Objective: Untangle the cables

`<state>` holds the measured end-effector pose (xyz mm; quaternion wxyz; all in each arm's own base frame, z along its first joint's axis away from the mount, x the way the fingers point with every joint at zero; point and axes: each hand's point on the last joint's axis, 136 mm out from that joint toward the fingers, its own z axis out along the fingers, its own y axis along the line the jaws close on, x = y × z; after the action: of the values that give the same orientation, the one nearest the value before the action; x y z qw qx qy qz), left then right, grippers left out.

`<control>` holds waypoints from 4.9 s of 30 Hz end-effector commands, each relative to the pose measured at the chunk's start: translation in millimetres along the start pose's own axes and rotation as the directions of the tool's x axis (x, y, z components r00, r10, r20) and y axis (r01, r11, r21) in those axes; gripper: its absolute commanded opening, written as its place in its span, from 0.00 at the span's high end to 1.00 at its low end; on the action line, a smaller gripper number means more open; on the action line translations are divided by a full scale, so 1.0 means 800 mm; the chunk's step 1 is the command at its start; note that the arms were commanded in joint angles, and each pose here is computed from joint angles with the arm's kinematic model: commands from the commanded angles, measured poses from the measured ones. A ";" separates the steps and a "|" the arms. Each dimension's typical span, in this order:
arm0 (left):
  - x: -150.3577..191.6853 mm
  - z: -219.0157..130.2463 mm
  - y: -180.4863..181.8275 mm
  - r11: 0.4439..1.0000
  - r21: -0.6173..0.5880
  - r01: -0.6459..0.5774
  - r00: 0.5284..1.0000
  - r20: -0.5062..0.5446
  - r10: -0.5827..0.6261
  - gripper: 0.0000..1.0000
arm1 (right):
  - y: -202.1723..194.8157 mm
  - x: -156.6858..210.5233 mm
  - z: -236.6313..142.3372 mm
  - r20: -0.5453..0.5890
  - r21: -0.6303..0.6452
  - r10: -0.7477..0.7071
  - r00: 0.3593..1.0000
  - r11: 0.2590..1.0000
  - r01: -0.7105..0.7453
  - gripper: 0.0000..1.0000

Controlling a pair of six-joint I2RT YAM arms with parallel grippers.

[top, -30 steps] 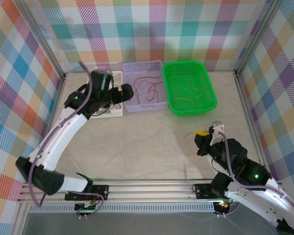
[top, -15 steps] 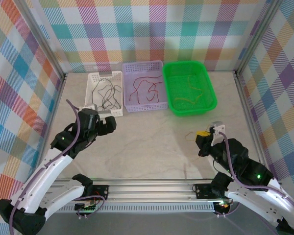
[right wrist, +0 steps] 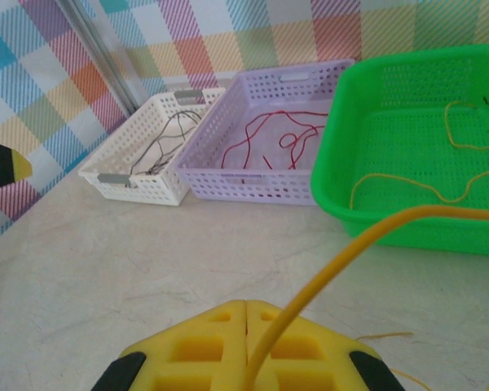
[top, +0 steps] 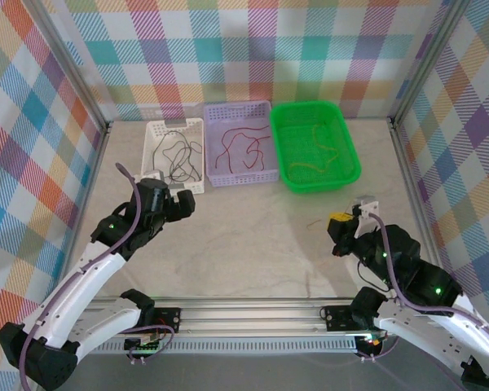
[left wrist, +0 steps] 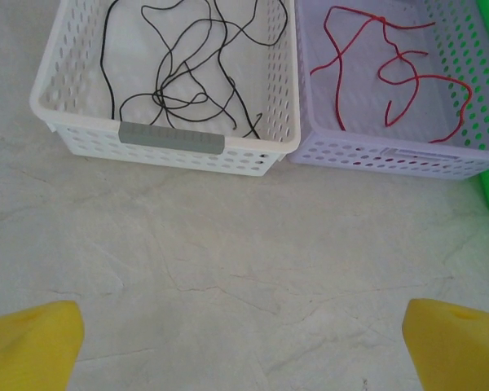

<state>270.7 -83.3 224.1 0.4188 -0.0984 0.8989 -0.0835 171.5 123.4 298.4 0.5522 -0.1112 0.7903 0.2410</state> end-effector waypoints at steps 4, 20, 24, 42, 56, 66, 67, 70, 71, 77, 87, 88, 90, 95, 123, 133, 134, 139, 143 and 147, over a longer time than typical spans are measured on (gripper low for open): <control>-0.009 -0.004 0.003 1.000 -0.008 0.003 0.999 0.048 -0.003 0.00 | 0.005 -0.030 -0.013 0.034 -0.006 0.017 0.999 1.000 -0.016 1.00; -0.005 -0.002 0.003 1.000 -0.002 0.014 0.999 0.048 -0.014 0.00 | 0.026 -0.077 -0.029 0.067 -0.058 0.031 0.997 0.998 -0.027 1.00; -0.006 -0.003 0.004 1.000 -0.004 0.015 0.999 0.052 -0.015 0.00 | 0.034 -0.092 -0.033 0.083 -0.082 0.036 0.996 0.996 -0.029 1.00; -0.004 -0.001 0.005 1.000 -0.008 0.014 0.999 0.051 -0.013 0.00 | 0.079 -0.190 -0.053 0.186 -0.165 -0.027 0.982 0.984 0.059 1.00; -0.006 -0.002 0.007 1.000 -0.015 0.015 0.998 0.063 -0.014 0.00 | 0.116 -0.272 -0.049 0.230 -0.176 -0.104 0.968 0.973 0.147 1.00; -0.004 -0.001 0.006 1.000 -0.013 0.013 0.998 0.058 -0.012 0.00 | 0.148 -0.328 0.001 0.239 -0.116 -0.275 0.931 0.944 0.308 1.00; -0.004 -0.001 0.006 1.000 -0.012 0.011 0.998 0.057 -0.011 0.00 | 0.147 -0.332 0.008 0.235 -0.108 -0.282 0.930 0.944 0.313 1.00; -0.003 0.000 0.005 1.000 -0.011 0.011 0.998 0.054 -0.010 0.00 | 0.138 -0.338 0.036 0.192 -0.118 -0.254 0.948 0.953 0.279 1.00; -0.003 0.000 0.005 1.000 -0.011 0.010 0.999 0.053 -0.009 0.00 | 0.132 -0.339 0.047 0.174 -0.128 -0.232 0.957 0.958 0.256 1.00; -0.002 0.000 0.005 1.000 -0.012 0.008 0.998 0.054 -0.008 0.00 | 0.086 -0.346 0.110 0.097 -0.132 -0.145 0.985 0.979 0.157 1.00; -0.002 0.001 0.007 1.000 -0.021 0.002 0.998 0.057 -0.001 0.00 | -0.004 -0.342 0.203 -0.015 -0.138 0.050 0.999 0.989 -0.052 1.00; -0.002 0.001 0.006 1.000 -0.020 0.002 0.998 0.056 -0.001 0.00 | -0.013 -0.338 0.210 -0.029 -0.138 0.067 0.997 0.988 -0.070 1.00; -0.002 0.002 0.006 1.000 -0.020 0.002 0.999 0.052 -0.001 0.00 | -0.029 -0.329 0.226 -0.057 -0.145 0.098 0.994 0.984 -0.105 1.00; -0.001 0.003 0.006 1.000 -0.022 0.000 0.999 0.048 0.001 0.00 | -0.067 -0.311 0.259 -0.106 -0.151 0.162 0.981 0.973 -0.177 1.00; 0.003 0.008 0.006 1.000 -0.030 -0.009 0.999 0.035 0.010 0.00 | -0.173 -0.108 0.387 -0.471 0.076 0.327 0.819 0.940 -0.332 1.00; 0.006 0.013 0.006 0.999 -0.037 -0.015 1.000 0.023 0.016 0.00 | -0.205 -0.029 0.410 -0.565 0.177 0.380 0.732 0.923 -0.342 1.00; 0.006 0.013 0.006 0.999 -0.036 -0.014 1.000 0.022 0.015 0.00 | -0.211 -0.021 0.411 -0.572 0.196 0.388 0.723 0.920 -0.339 1.00; 0.008 0.016 0.006 0.999 -0.040 -0.018 1.000 0.013 0.018 0.00 | -0.231 0.010 0.415 -0.604 0.280 0.435 0.668 0.900 -0.333 1.00; 0.007 0.016 0.006 0.999 -0.041 -0.019 1.000 0.013 0.019 0.00 | -0.243 0.036 0.415 -0.627 0.331 0.456 0.632 0.890 -0.315 1.00; 0.008 0.018 0.005 0.999 -0.041 -0.023 1.000 0.008 0.023 0.00 | -0.256 0.061 0.414 -0.645 0.380 0.471 0.602 0.881 -0.282 1.00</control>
<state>274.5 -80.2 209.0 0.4144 -0.1011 0.9023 -0.0619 520.7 130.1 122.9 0.1602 0.0348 0.9618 0.2194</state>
